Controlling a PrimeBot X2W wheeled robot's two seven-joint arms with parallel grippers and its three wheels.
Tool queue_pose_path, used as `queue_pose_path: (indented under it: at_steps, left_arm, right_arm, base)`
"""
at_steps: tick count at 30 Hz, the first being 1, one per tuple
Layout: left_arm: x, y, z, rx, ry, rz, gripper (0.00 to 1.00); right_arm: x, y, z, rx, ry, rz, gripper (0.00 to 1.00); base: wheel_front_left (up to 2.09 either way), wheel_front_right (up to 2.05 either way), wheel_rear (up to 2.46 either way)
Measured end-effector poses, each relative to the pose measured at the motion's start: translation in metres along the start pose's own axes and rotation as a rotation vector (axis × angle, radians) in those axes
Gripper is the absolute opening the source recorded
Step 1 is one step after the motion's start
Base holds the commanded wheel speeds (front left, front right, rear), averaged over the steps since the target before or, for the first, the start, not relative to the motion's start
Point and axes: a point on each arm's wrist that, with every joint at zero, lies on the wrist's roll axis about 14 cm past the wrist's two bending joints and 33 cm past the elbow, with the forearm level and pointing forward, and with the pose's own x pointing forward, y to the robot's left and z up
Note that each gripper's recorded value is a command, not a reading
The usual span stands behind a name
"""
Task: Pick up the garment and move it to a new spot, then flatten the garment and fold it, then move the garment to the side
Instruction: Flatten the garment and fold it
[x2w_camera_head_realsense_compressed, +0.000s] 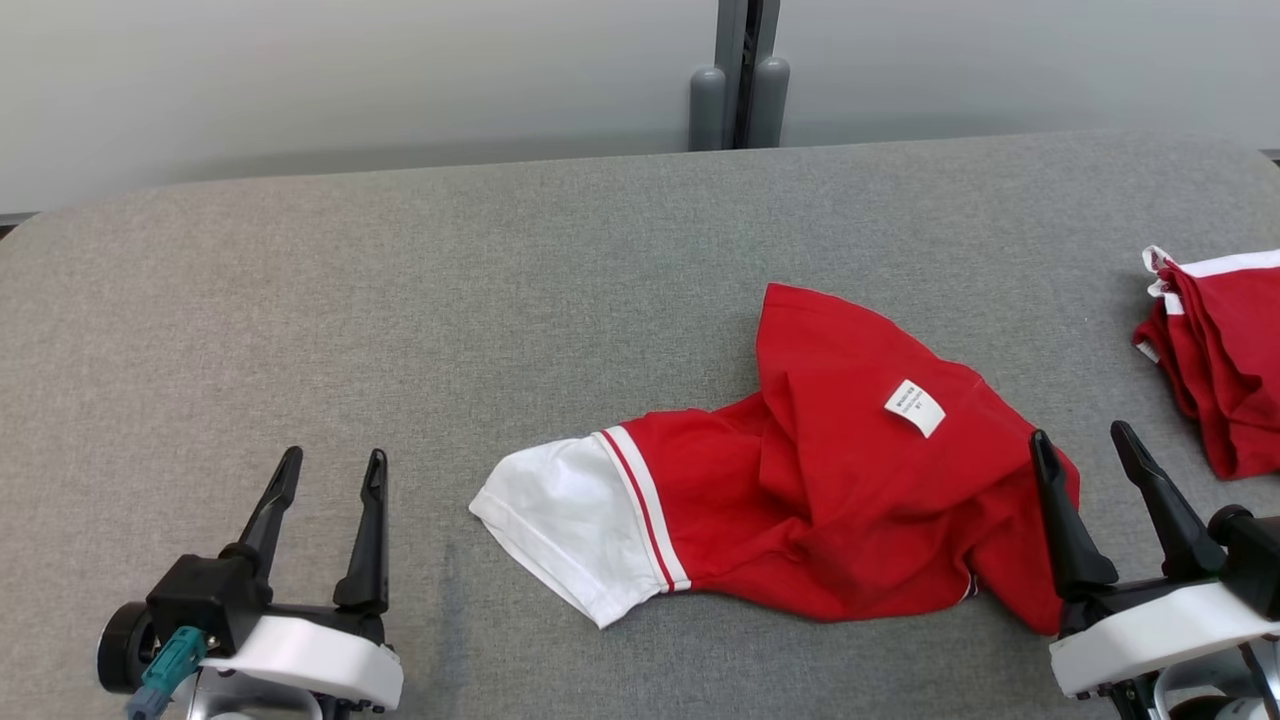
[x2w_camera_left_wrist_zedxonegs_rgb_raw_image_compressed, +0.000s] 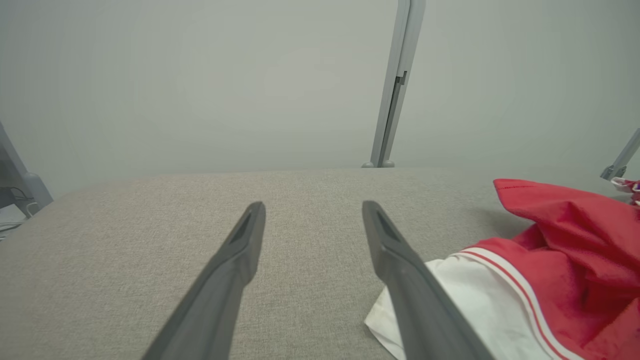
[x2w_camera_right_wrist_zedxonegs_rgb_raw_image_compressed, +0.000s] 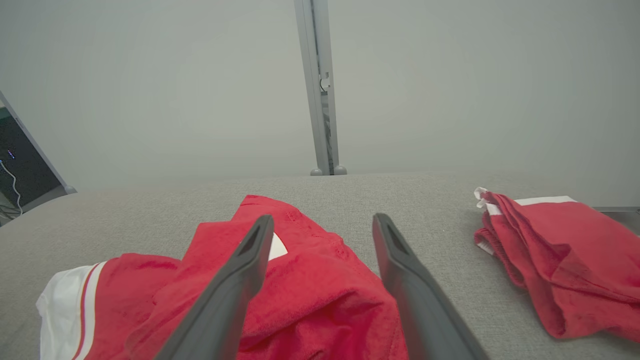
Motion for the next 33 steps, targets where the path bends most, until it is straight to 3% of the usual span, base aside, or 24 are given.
queue_pose_path:
  at_steps: [6, 10, 16, 21, 26, 32, 33]
  left_arm:
    - [0.02, -0.029, 0.01, 0.009, -0.018, -0.113, 1.0]
    - [0.038, -0.069, 0.013, 0.01, -0.012, -0.264, 1.0]
    - [0.052, -0.131, -0.02, 0.021, 0.154, -0.49, 1.0]
    - [0.052, -0.161, -0.06, 0.053, 0.328, -0.612, 1.0]
    - [0.052, -0.173, -0.094, 0.114, 0.469, -0.678, 1.0]
    - [0.054, -0.161, -0.126, 0.209, 0.616, -0.677, 1.0]
    - [0.055, -0.161, -0.127, 0.209, 0.621, -0.677, 0.78]
  right_arm:
    - [0.005, -0.001, -0.006, 0.004, 0.014, -0.002, 1.0]
    - [0.011, -0.001, -0.009, 0.007, 0.019, -0.002, 1.0]
    - [0.014, -0.006, -0.014, 0.013, 0.029, -0.019, 1.0]
    - [0.011, -0.017, -0.018, 0.021, 0.032, -0.06, 1.0]
    - [0.006, -0.028, -0.024, 0.024, 0.043, -0.1, 1.0]
    - [0.003, -0.034, -0.027, 0.027, 0.046, -0.122, 1.0]
    - [0.004, -0.035, -0.027, 0.028, 0.046, -0.123, 1.0]
  base:
    - [0.0, 0.0, 0.0]
    - [0.0, 0.0, 0.0]
    - [0.0, 0.0, 0.0]
    - [0.0, 0.0, 0.0]
    - [0.0, 0.0, 0.0]
    - [0.0, 0.0, 0.0]
    - [0.0, 0.0, 0.0]
